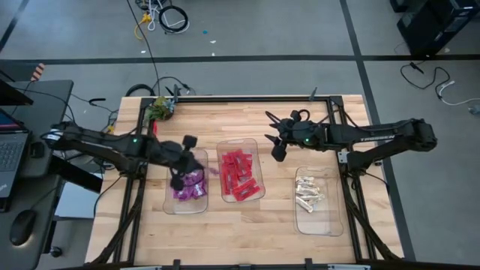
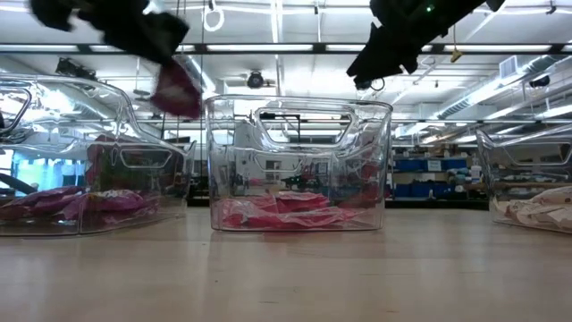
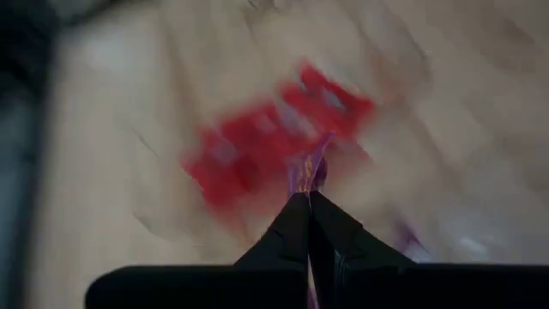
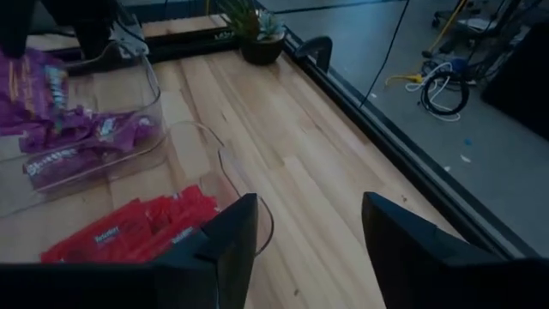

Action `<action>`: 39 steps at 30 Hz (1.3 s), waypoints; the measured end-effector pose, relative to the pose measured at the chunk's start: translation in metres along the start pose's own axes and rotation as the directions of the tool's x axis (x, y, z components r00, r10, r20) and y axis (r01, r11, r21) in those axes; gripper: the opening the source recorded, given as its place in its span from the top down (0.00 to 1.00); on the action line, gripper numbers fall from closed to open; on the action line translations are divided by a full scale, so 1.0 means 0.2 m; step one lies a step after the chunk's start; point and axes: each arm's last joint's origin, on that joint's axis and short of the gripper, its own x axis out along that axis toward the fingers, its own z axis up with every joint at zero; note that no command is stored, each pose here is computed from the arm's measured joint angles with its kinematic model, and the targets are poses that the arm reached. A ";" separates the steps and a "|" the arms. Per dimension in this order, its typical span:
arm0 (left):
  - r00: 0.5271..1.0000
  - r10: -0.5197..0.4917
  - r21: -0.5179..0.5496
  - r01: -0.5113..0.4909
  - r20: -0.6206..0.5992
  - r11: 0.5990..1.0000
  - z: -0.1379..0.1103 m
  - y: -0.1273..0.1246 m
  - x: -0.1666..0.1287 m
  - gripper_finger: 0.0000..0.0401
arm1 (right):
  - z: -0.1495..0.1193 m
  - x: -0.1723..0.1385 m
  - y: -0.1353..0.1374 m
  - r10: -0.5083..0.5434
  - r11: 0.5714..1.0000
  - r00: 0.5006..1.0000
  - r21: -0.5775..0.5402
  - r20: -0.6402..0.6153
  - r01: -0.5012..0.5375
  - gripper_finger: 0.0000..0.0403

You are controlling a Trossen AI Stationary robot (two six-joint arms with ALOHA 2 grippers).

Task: Sort candy
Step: Put the violet candy pack into the left transparent bin, then adjust the transparent bins to the center

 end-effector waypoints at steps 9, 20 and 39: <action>0.966 -0.131 -0.291 0.062 -0.223 0.955 -0.10 -0.09 0.00 1.00 | -0.02 0.04 0.01 -0.005 1.000 1.000 -0.015 -0.020 0.005 0.56; 0.948 -0.134 -0.430 -0.003 -0.287 0.903 -0.13 -0.10 0.04 0.80 | -0.02 0.04 -0.01 -0.020 0.999 0.999 -0.034 -0.045 0.018 0.60; 0.947 0.008 -0.487 -0.173 -0.321 0.856 -0.35 -0.01 0.26 0.99 | -0.17 -0.24 0.15 0.287 0.958 0.728 0.176 -0.622 -0.227 0.97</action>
